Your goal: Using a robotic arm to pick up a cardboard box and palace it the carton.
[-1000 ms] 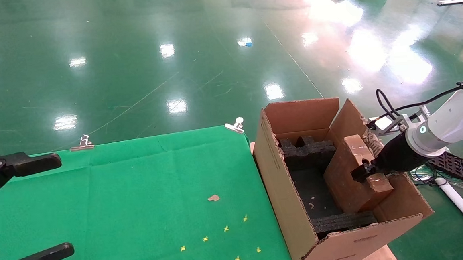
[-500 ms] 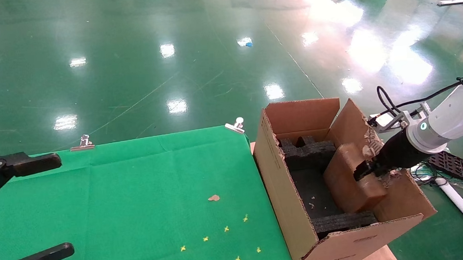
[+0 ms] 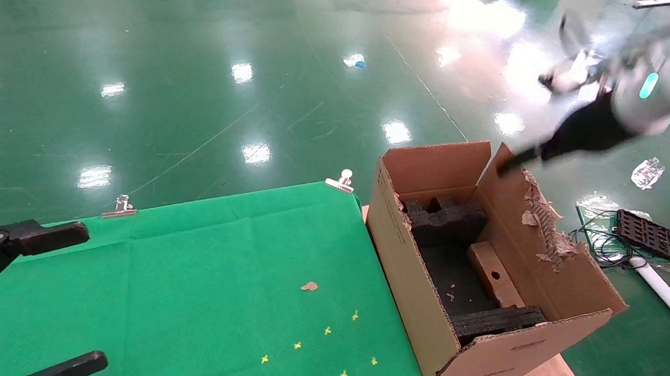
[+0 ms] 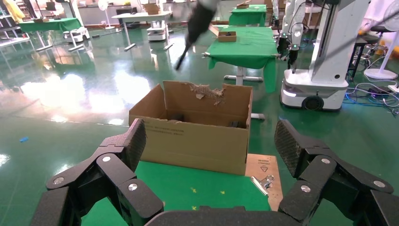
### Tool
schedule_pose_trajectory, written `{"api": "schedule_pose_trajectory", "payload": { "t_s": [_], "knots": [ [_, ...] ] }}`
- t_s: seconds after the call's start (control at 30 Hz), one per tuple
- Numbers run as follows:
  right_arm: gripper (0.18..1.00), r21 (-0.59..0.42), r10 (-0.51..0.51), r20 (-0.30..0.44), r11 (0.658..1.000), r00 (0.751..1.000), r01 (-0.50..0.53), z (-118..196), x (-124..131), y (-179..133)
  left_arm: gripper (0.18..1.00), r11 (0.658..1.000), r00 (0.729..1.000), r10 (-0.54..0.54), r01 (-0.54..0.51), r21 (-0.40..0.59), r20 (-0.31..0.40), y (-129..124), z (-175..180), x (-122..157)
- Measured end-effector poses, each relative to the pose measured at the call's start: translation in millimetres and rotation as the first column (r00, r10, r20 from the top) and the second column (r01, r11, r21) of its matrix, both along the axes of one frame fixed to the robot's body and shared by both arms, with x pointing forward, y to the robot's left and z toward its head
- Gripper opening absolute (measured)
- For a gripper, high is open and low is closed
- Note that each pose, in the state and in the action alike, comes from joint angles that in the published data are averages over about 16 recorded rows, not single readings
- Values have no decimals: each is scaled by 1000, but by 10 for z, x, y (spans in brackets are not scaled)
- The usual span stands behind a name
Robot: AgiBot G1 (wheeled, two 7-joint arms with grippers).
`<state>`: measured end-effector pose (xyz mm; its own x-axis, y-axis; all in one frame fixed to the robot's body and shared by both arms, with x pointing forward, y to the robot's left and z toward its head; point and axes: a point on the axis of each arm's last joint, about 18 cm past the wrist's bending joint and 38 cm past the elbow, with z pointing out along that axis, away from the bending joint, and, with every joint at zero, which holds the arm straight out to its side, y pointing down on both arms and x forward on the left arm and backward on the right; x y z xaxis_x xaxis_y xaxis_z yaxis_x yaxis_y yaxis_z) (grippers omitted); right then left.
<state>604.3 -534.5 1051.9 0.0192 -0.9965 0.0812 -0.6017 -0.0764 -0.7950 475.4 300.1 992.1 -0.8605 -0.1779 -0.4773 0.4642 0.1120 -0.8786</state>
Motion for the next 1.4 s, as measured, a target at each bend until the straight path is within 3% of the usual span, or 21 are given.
{"api": "schedule_pose_trajectory", "payload": {
  "t_s": [0.17,0.33,0.6,0.77,1.03,1.4],
  "knots": [
    [902,-37,38,85,999,996,-35,446,-126,38,1001,1000,1000,0,0,0,0,0,0,0],
    [954,-63,64,126,996,990,-57,653,-189,75,1001,1000,1000,0,0,0,0,0,0,0],
    [995,-71,176,139,983,974,-168,587,-85,313,1001,1000,1000,0,0,0,-1,1,-1,1],
    [1000,-66,304,141,953,942,-297,402,39,594,1001,1000,1000,0,0,-1,-1,1,-1,2],
    [1000,-53,523,171,851,835,-522,76,146,1107,1001,1000,1000,0,0,0,-1,1,-1,2],
    [1000,-63,733,260,663,629,-746,-244,43,1664,1001,1000,1000,0,0,0,-1,1,-1,2]
  ]
}}
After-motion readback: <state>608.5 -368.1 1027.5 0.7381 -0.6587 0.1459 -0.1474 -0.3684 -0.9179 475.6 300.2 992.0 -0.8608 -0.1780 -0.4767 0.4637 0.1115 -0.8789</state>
